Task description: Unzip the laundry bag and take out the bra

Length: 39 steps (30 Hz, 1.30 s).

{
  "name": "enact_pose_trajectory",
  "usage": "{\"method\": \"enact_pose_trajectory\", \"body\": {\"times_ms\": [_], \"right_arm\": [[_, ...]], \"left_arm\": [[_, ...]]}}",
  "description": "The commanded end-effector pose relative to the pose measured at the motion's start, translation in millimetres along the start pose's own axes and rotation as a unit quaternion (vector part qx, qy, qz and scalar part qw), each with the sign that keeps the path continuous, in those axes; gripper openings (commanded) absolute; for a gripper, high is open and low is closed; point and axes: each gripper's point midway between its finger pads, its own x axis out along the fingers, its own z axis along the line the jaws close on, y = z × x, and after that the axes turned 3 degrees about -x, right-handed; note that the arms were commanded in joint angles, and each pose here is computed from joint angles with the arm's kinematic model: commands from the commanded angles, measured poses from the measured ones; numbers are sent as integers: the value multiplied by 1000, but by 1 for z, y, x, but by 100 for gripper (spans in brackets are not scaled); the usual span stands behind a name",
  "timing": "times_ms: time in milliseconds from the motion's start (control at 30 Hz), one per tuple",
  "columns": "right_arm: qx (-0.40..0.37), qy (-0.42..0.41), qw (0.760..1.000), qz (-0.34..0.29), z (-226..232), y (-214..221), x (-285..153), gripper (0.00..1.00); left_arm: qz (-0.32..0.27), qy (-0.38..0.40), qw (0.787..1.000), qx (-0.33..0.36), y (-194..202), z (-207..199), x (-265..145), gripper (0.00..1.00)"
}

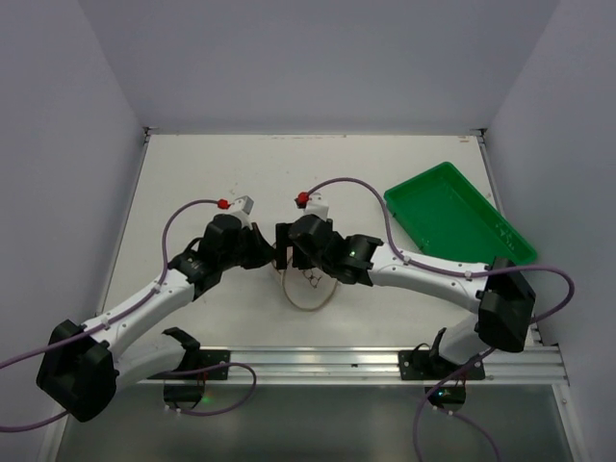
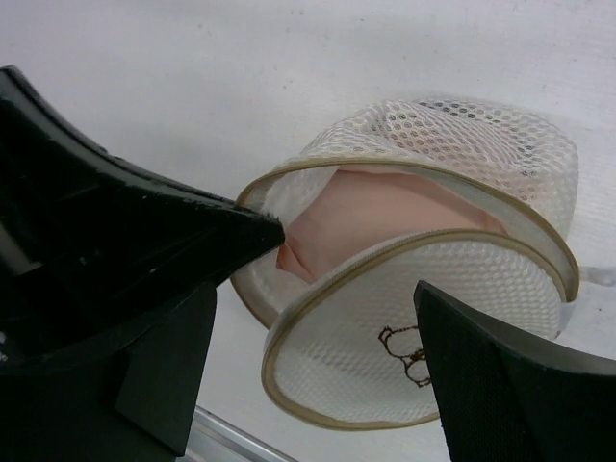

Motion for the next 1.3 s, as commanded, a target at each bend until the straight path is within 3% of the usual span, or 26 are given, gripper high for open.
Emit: {"method": "enact_pose_trajectory", "body": {"times_ms": [0,267,400,533,733,867,1100,1200,1233,1267], "right_arm": [[11,19,1000,0,5,-5,11,85],[5,73,997,24,-14,14,29,68],[6,86,996,16,-29,14,11,30],[10,103,995,-5,-51,7,-18,14],[33,129,991,-15,-92,25,-52,6],[57,146,987,-32,-123,35,-72,12],[109,185,977,-9,-182,74,-82,29],[126,199,972,-14,-195,74,-93,65],[132,202,970,-17,-197,73,-96,87],[136,201,970,-23,-197,69,-100,94]], "left_arm": [[-24,37,999,-7,-10,-18,-4,0],[-20,37,999,-12,-4,-15,-2,0],[-22,25,999,-12,-1,-7,-1,0],[-23,15,1000,-13,1,0,0,0],[-18,9,1000,-13,4,3,3,0],[-13,3,1000,-7,8,8,5,0],[0,-1,1000,0,16,14,8,0],[-2,-2,1000,11,15,15,8,0],[-2,-2,1000,14,14,14,7,0],[-3,-1,1000,22,13,14,7,0]]}}
